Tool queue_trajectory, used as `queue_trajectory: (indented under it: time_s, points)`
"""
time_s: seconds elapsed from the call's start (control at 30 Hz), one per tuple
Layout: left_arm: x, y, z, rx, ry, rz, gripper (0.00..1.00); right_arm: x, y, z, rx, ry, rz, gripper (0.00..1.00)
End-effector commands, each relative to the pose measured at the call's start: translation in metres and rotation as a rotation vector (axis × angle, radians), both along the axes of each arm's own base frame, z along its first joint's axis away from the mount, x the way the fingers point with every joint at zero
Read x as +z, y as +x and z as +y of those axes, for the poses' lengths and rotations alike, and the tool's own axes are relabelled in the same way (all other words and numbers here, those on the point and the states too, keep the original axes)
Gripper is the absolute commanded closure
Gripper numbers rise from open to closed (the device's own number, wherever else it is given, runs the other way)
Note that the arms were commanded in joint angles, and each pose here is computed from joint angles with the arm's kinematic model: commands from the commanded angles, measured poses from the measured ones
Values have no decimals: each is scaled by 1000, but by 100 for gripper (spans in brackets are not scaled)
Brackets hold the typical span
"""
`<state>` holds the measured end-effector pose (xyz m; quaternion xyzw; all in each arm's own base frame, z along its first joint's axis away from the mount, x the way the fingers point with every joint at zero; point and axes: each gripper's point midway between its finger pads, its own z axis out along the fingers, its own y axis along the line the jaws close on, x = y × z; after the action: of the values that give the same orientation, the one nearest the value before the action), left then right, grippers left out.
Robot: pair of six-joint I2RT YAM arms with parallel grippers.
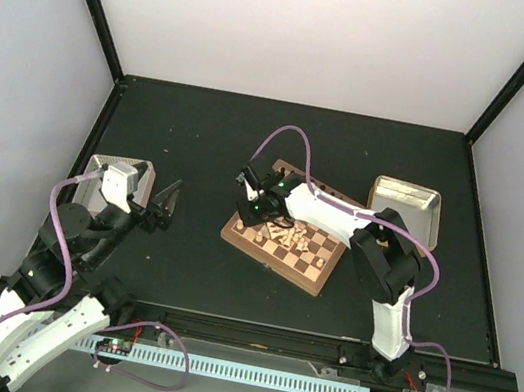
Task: Set up the chess pieces on the board
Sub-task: Place the chess piece on the chessboard, then pick up the chess piece from the chessboard.
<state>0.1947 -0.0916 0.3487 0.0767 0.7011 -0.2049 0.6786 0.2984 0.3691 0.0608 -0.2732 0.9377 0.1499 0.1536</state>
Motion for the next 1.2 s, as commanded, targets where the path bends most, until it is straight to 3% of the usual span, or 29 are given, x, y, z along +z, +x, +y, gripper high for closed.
queue_trajectory:
  time_s: [0.0,0.33,0.53,0.93,1.17]
  points:
    - [-1,2,0,2,4,1,8,-1,1,5,12,-6,-1,75]
    - [-2,2,-1,0,5,4,8,42,13,-1,-68,62,-112,74]
    - [-2,2,-1,-3,6,6,8,75,25,-16,-155,96,-221,64]
    - [-3,2,-3,-11,1,9,8,27,37,-35,-138,-63,-142,63]
    - [-3,3,-4,-14,4,10,8,8,37,-35,-87,-107,-120,70]
